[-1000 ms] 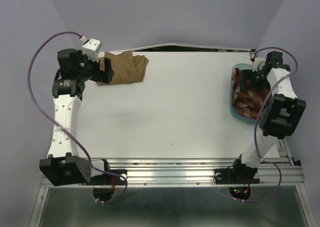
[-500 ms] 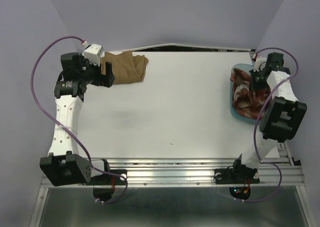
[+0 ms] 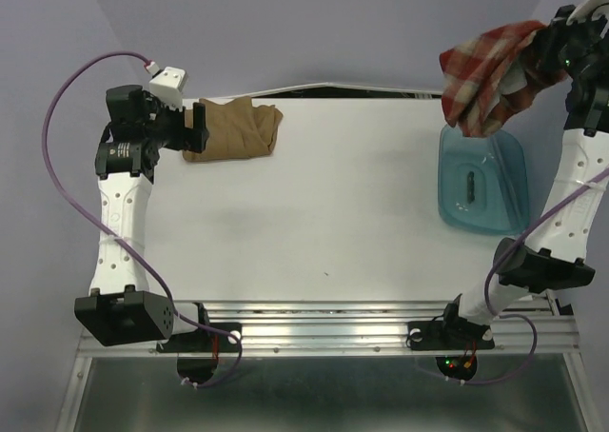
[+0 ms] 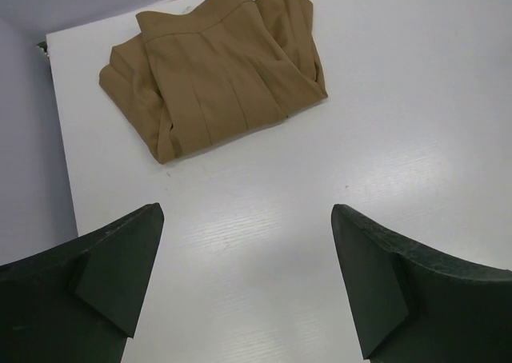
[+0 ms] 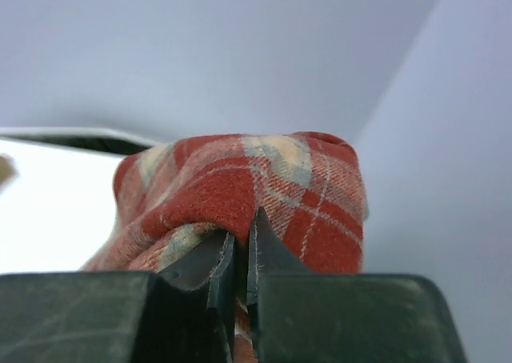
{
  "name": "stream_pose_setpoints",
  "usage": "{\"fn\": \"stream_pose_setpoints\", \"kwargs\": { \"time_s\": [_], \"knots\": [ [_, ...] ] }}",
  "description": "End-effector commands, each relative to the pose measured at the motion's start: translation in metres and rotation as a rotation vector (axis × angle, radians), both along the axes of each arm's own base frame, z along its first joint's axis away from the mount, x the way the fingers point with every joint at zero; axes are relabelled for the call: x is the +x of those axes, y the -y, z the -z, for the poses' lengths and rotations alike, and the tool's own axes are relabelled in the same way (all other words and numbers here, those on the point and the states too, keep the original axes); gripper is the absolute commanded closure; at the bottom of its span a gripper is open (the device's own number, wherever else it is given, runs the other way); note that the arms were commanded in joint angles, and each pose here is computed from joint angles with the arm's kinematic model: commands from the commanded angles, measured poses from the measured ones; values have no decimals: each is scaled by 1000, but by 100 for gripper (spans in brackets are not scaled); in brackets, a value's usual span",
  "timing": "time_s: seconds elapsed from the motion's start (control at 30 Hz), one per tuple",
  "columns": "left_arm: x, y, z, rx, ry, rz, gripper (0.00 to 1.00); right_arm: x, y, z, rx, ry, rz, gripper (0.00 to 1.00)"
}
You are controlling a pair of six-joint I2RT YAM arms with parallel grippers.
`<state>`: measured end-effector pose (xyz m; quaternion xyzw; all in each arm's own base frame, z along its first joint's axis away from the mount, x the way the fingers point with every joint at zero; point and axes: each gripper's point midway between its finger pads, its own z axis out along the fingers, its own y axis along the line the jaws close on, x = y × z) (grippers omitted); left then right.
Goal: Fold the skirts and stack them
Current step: Grab the skirt from the pile, then move the skirt to the center of the board
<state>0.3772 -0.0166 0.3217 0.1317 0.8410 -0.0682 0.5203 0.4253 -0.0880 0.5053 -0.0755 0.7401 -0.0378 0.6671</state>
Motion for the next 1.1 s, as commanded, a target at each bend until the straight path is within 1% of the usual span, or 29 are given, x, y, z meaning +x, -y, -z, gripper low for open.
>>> {"fn": "stream_pose_setpoints", "kwargs": {
  "time_s": [0.0, 0.03, 0.07, 0.1, 0.13, 0.17, 0.2, 0.23, 0.27, 0.3, 0.37, 0.4, 0.43, 0.47, 0.5, 0.53, 0.6, 0.63, 0.67, 0.73, 0.83, 0.87, 0.9, 0.93, 0.97, 1.0, 1.03, 1.07],
  "knots": [
    [0, -4, -35, 41, 95, 0, 1, -30, -60, -70, 173, 170, -242, 99],
    [-2, 0, -40, 37, 109, 26, 1, -42, -82, -73, 212, 163, -351, 99],
    [-3, 2, -42, 36, 116, 43, 1, -47, -93, -74, 255, 158, -407, 99],
    [-4, 4, -44, 30, 120, 53, 1, -55, -104, -86, 320, 186, -467, 99],
    [-7, 6, -45, 23, 122, 65, 1, -63, -125, -84, 341, 170, -572, 99],
    [-10, 11, -45, 12, 116, 94, 1, -66, -136, -82, 347, 175, -619, 99],
    [-12, 14, -47, 7, 120, 107, 1, -65, -145, -69, 349, 166, -649, 99],
    [-16, 15, -48, 0, 123, 113, 1, -65, -167, -60, 345, 146, -700, 99],
    [-19, 20, -47, -16, 120, 128, 1, -64, -179, -48, 338, 120, -718, 99],
    [-26, 25, -46, -32, 119, 153, 1, -61, -201, -20, 336, 52, -736, 99],
    [-33, 31, -42, -34, 119, 199, 1, -60, -221, 13, 341, -30, -757, 99],
    [-38, 35, -39, -32, 114, 226, 1, -55, -231, 54, 353, -116, -761, 99],
    [-44, 40, -33, -37, 105, 255, 1, -56, -239, 70, 348, -143, -753, 99],
    [-47, 41, -29, -34, 99, 269, 1, -62, -263, 92, 343, -194, -796, 99],
    [-50, 42, -17, -16, 73, 296, 1, -62, -272, 111, 332, -226, -801, 99],
    [-54, 45, -12, -17, 61, 320, 1, -60, -280, 156, 344, -323, -782, 99],
    [-61, 49, 8, 7, 11, 370, 2, -65, -302, 196, 347, -400, -814, 98],
    [-65, 50, 24, 7, -31, 386, 2, -67, -310, 239, 348, -500, -811, 96],
    [-68, 50, 34, 12, -58, 393, 3, -74, -326, 258, 324, -544, -843, 92],
    [-74, 52, 53, 23, -97, 420, 6, -72, -341, 299, 305, -640, -836, 92],
    [-82, 59, 70, 8, -128, 447, 13, -66, -370, 315, 321, -681, -848, 91],
    [-85, 62, 74, 6, -134, 458, 15, -62, -378, 318, 331, -692, -852, 85],
    [-87, 66, 77, 4, -138, 470, 16, -49, -392, 322, 340, -700, -857, 78],
    [-92, 70, 84, 4, -151, 479, 17, -50, -407, 322, 357, -721, -877, 68],
    [-96, 83, 87, 12, -150, 517, 17, -47, -416, 322, 367, -730, -886, 60],
    [-98, 89, 88, 17, -148, 529, 17, -36, -430, 322, 390, -745, -883, 47],
    [-101, 91, 95, 32, -159, 519, 17, -38, -443, 320, 396, -754, -905, 41],
    [-105, 107, 97, 46, -144, 568, 17, -33, -446, 317, 407, -759, -903, 34]
  ]
}}
